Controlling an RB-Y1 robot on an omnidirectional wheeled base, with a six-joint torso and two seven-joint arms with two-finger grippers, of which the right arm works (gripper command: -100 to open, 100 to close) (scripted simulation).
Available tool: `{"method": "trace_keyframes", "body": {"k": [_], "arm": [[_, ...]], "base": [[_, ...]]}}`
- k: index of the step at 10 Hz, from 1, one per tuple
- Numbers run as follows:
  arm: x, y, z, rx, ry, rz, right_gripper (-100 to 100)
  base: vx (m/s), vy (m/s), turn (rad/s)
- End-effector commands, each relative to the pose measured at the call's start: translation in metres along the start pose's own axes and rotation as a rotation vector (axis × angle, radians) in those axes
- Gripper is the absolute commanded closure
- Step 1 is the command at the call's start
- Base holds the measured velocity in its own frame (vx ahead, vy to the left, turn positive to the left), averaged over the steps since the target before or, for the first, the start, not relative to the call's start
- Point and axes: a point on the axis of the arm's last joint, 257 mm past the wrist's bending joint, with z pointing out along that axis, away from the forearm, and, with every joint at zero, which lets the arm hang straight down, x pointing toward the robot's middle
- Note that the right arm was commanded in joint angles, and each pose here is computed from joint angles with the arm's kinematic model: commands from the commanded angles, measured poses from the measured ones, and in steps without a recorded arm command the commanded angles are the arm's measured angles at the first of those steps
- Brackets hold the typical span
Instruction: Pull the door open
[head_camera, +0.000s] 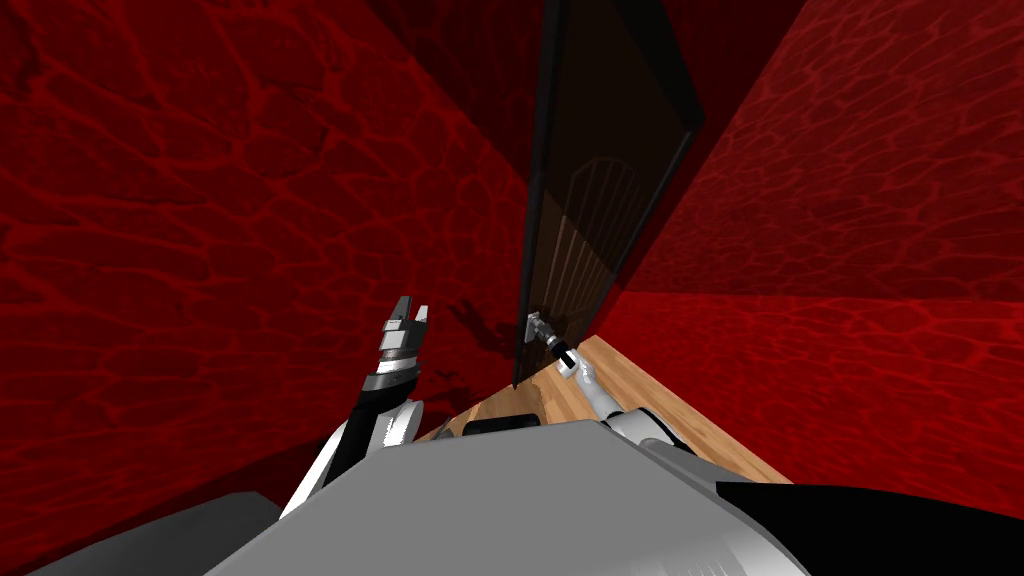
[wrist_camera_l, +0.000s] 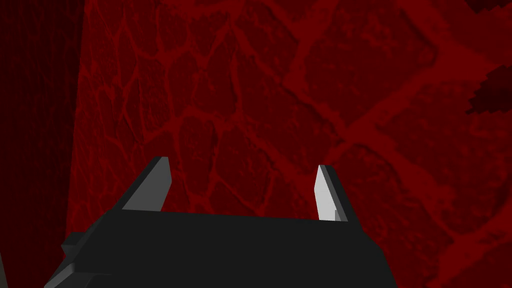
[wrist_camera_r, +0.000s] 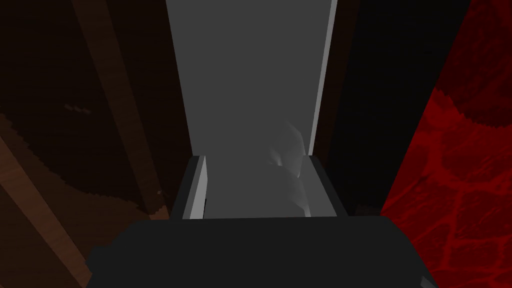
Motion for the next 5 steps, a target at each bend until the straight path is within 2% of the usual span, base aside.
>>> {"method": "trace_keyframes", "body": {"k": [1, 3, 5], "arm": [[0.0002, 0.0012, 0.0, -0.002, -0.001, 0.002, 100], [0.0002, 0.0012, 0.0, -0.002, -0.001, 0.002, 100], [-0.0007, -0.0033, -0.001, 0.014, -0.007, 0.078, 100]], "base": [[-0.013, -0.007, 0.0], [-0.003, -0.001, -0.002], [-0.041, -0.056, 0.119]]}}
